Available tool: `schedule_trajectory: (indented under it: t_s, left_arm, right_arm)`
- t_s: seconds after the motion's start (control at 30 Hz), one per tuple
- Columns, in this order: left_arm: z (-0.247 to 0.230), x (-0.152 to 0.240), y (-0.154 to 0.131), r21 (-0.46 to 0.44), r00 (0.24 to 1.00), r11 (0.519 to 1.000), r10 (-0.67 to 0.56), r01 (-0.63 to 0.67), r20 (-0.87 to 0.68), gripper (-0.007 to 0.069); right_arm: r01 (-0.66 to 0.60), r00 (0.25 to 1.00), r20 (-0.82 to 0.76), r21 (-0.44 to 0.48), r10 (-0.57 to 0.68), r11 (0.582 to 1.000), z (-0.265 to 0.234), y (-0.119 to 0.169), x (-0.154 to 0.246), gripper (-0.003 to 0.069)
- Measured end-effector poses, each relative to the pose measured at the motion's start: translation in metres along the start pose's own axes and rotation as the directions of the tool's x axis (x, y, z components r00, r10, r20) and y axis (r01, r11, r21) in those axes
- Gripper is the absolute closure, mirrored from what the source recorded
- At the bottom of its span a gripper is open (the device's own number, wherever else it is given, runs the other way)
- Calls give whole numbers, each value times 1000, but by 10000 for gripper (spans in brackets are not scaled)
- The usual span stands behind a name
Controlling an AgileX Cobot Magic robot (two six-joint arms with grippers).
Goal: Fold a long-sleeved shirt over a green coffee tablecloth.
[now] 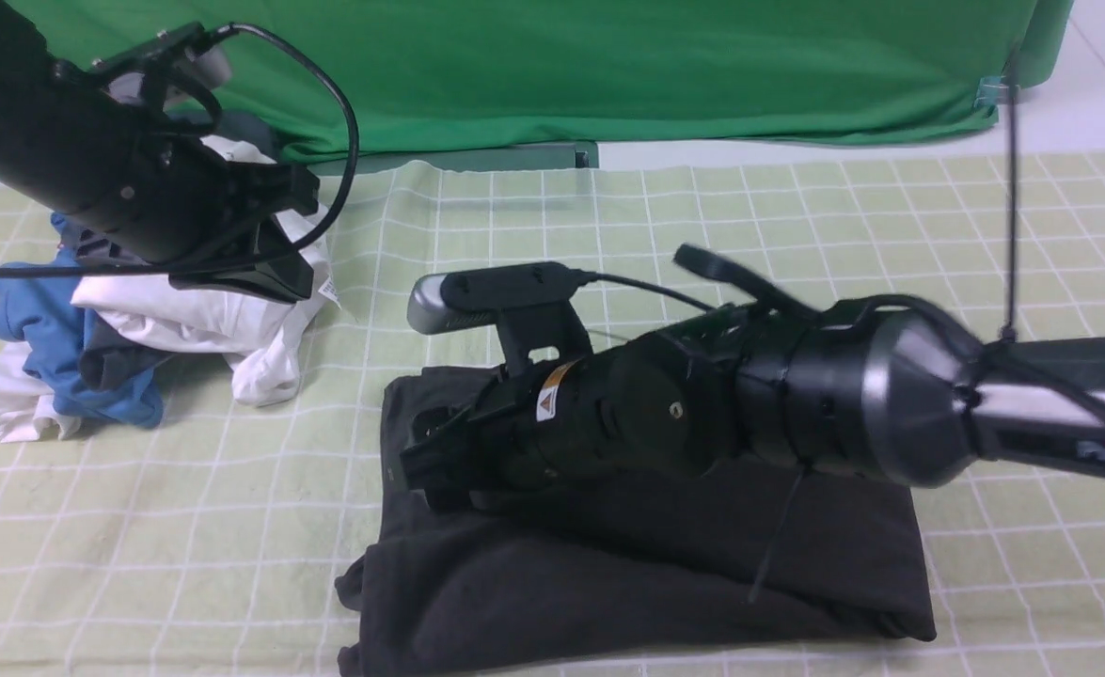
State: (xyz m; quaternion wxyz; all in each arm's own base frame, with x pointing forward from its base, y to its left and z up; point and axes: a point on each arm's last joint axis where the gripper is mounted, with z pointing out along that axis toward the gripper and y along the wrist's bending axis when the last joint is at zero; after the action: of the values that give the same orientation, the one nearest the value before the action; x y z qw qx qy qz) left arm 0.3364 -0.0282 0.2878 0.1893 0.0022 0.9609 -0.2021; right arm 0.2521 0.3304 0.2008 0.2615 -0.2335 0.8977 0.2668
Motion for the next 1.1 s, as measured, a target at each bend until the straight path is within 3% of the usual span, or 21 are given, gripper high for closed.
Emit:
schedule_trajectory:
  t_s: [0.07,0.17,0.27,0.3,0.33,0.4,0.47,0.57,0.7,0.8,0.97,1.1]
  left_arm:
    - [0,0,0,-2,1000,1000,1,-1,1,580]
    - [0,0,0,-4,1000,1000,0,0,0,561]
    - [0,0,0,-4,1000,1000,0,0,0,545]
    - [0,0,1,-6,1000,1000,-2,2,0,539]
    - [0,0,1,-6,1000,1000,-2,2,0,538]
    - [0,0,1,-6,1000,1000,-1,1,0,531]
    - [0,0,1,-6,1000,1000,0,0,0,526]
    - [0,0,1,-6,1000,1000,0,0,0,523]
    - [0,1,0,-4,1000,1000,-1,0,-8,517]
    - [0,2,0,-1,1000,1000,-1,1,-24,517]
    - [0,2,0,0,1000,1000,-1,1,-27,517]
    - [0,3,-1,6,999,1000,-1,2,-34,517]
  right_arm:
    - [33,999,-7,-11,-33,999,-12,4,-3,148]
    - [129,991,-25,-36,-130,991,-52,10,-12,215]
    - [199,979,-37,-23,-199,980,-98,4,-21,377]
    - [225,974,-40,3,-225,974,-118,-3,-25,468]
    - [226,973,-41,1,-226,974,-121,-2,-24,481]
    - [267,963,-53,62,-264,962,-162,-16,-27,604]
    - [286,958,-66,147,-279,947,-206,-32,-26,645]
    - [293,956,-79,221,-282,930,-242,-43,-20,652]
    - [302,953,-84,379,-292,875,-311,-54,2,652]
    - [277,950,-6,468,-311,839,-360,-51,23,652]
    - [221,908,207,501,-363,837,-415,-39,65,652]
    - [170,861,345,495,-373,852,-428,-40,104,650]
